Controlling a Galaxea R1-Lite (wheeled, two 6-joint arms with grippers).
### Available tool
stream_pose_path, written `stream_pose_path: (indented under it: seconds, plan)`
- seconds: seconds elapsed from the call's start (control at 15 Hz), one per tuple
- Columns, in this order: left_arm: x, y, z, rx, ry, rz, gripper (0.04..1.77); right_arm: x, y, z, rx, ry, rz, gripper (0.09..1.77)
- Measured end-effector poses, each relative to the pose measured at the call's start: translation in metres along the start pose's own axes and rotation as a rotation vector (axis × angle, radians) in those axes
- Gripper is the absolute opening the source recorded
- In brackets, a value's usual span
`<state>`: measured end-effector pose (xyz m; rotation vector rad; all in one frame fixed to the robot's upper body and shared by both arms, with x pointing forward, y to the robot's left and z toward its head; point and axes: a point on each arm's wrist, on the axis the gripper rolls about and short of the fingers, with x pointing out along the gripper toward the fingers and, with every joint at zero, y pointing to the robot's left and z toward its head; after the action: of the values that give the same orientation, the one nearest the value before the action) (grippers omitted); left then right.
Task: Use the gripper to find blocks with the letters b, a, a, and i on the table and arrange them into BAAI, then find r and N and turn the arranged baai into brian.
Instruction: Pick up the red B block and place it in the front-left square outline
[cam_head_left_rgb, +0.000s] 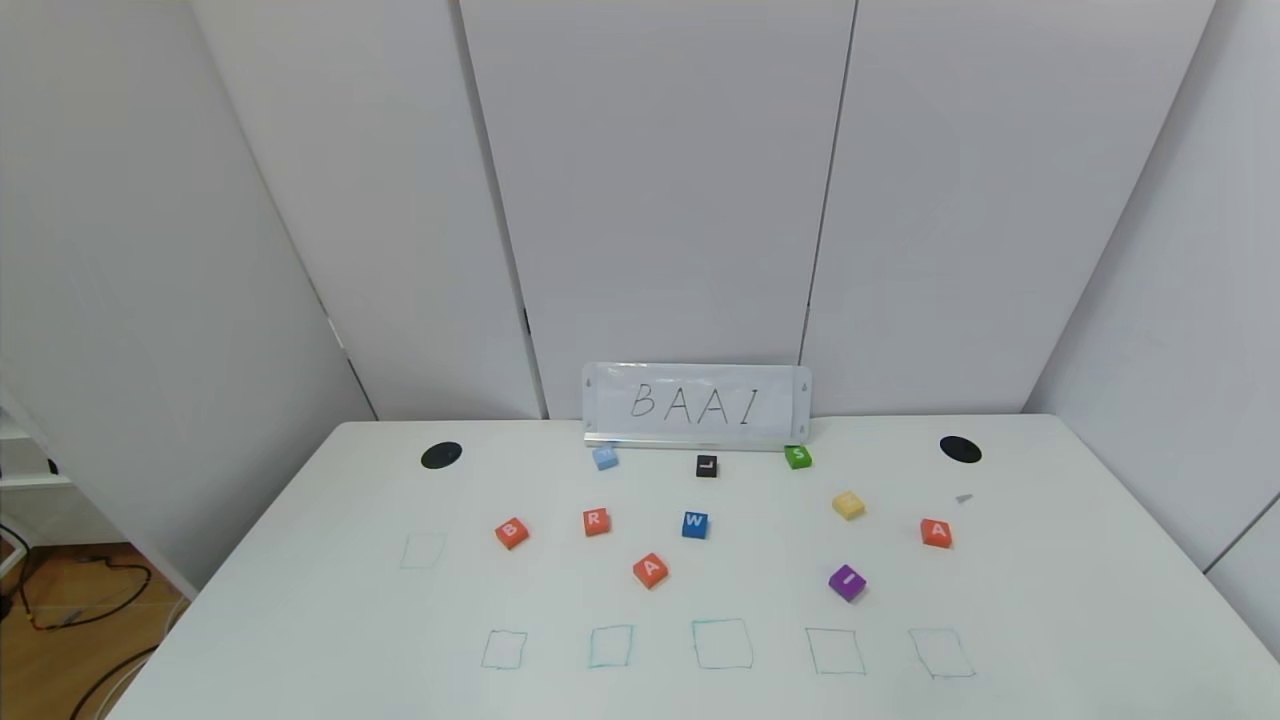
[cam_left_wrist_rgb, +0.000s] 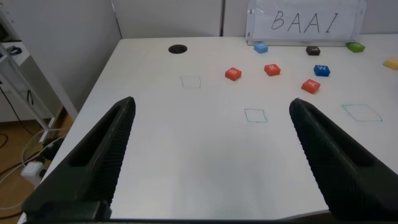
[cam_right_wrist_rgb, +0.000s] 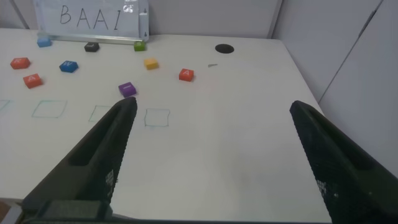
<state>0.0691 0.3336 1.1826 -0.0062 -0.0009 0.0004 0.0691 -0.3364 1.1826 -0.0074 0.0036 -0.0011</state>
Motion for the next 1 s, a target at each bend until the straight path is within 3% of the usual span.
stream_pose_path:
  seconds: [1.0]
  plan:
    - [0.0,0.0,0.0001,-0.001,-0.001,0.001,1.76,0.0,0.0,0.0001,0.002,-0.001,-0.002,1.77]
